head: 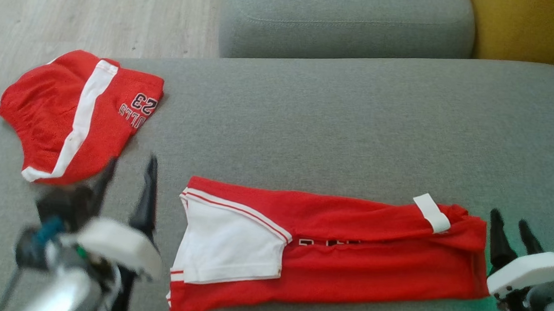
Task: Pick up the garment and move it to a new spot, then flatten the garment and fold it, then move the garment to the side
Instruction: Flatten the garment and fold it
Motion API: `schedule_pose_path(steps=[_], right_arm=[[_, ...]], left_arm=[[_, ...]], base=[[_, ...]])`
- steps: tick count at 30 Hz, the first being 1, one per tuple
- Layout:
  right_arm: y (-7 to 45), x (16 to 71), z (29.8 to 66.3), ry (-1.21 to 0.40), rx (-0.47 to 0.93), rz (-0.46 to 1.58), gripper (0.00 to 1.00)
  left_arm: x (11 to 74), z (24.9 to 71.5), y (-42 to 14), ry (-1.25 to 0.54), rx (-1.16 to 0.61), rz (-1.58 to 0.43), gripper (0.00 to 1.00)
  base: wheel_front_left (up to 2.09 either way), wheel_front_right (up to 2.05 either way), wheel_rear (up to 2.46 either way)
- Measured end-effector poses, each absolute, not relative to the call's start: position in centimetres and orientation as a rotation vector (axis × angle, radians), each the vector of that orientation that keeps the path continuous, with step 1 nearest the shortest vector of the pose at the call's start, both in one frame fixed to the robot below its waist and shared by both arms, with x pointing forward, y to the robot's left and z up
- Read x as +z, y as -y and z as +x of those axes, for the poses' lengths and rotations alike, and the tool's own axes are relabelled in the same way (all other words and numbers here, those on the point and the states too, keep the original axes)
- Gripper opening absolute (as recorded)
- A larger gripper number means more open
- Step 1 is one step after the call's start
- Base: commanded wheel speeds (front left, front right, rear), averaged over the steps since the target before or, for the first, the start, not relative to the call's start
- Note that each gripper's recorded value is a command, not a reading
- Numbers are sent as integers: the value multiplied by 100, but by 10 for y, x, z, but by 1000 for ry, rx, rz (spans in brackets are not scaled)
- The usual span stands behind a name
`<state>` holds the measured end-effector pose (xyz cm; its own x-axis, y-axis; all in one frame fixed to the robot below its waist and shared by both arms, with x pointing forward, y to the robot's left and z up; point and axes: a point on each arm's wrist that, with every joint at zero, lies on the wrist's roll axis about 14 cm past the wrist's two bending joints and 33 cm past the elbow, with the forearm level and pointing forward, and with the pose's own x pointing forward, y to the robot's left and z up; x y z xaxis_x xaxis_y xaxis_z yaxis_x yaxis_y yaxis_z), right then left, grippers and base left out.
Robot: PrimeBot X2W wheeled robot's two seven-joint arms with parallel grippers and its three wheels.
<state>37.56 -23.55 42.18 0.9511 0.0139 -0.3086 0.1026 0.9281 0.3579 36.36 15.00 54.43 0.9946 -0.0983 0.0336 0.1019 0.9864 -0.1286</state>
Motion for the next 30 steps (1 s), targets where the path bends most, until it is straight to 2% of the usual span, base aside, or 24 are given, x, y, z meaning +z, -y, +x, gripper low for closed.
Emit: schedule_pose_path(steps=[5, 10, 18, 19, 20, 21, 22, 23, 30], right_arm=[[227, 388, 365, -517, -42, 349, 100], [224, 353, 344, -747, -57, 344, 100], [208, 349, 350, -831, -38, 383, 100], [206, 349, 351, -843, -31, 386, 89], [203, 349, 352, -856, -27, 395, 60], [200, 349, 352, -867, -22, 405, 60], [198, 349, 352, -873, -16, 408, 37], [196, 349, 353, -870, -12, 413, 0], [175, 357, 360, -841, 33, 455, 0]], left_arm=[[517, 344, -152, -15, -49, -186, 100], [521, 346, -156, 25, -38, -203, 100], [515, 348, -160, 30, -28, -213, 100], [513, 348, -159, 28, -29, -216, 100], [512, 348, -159, 26, -28, -218, 100], [511, 349, -160, 26, -25, -219, 100], [510, 349, -160, 26, -25, -219, 100], [510, 350, -159, 27, -30, -220, 100], [508, 351, -164, 32, -13, -223, 100]], base=[[0, 0, 0], [0, 0, 0], [0, 0, 0], [0, 0, 0], [0, 0, 0], [0, 0, 0], [0, 0, 0], [0, 0, 0], [0, 0, 0]])
